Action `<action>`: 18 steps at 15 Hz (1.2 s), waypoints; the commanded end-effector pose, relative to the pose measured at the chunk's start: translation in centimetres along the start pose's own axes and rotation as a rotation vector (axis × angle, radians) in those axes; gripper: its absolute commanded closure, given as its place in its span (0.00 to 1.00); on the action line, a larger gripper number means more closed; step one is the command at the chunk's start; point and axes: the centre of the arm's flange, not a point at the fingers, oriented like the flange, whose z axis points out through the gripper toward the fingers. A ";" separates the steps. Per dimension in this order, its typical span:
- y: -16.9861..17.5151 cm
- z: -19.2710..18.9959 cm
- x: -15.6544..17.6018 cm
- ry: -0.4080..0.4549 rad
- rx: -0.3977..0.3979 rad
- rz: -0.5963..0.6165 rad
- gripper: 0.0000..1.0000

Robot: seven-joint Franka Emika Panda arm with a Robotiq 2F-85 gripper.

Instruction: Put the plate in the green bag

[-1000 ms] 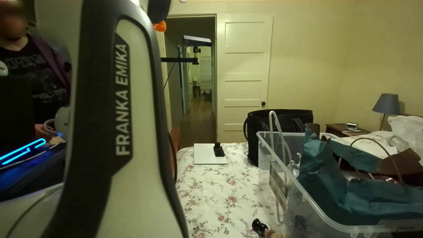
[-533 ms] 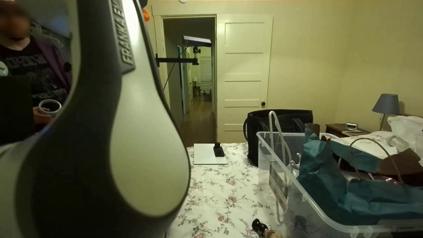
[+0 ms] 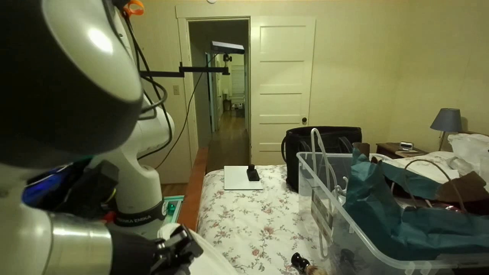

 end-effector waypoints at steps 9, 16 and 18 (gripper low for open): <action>-12.0 3.1 -11.7 -0.242 0.178 -0.226 0.99; -21.7 8.8 -16.4 -0.239 0.266 -0.310 1.00; -25.4 8.5 -16.2 -0.192 0.328 -0.342 1.00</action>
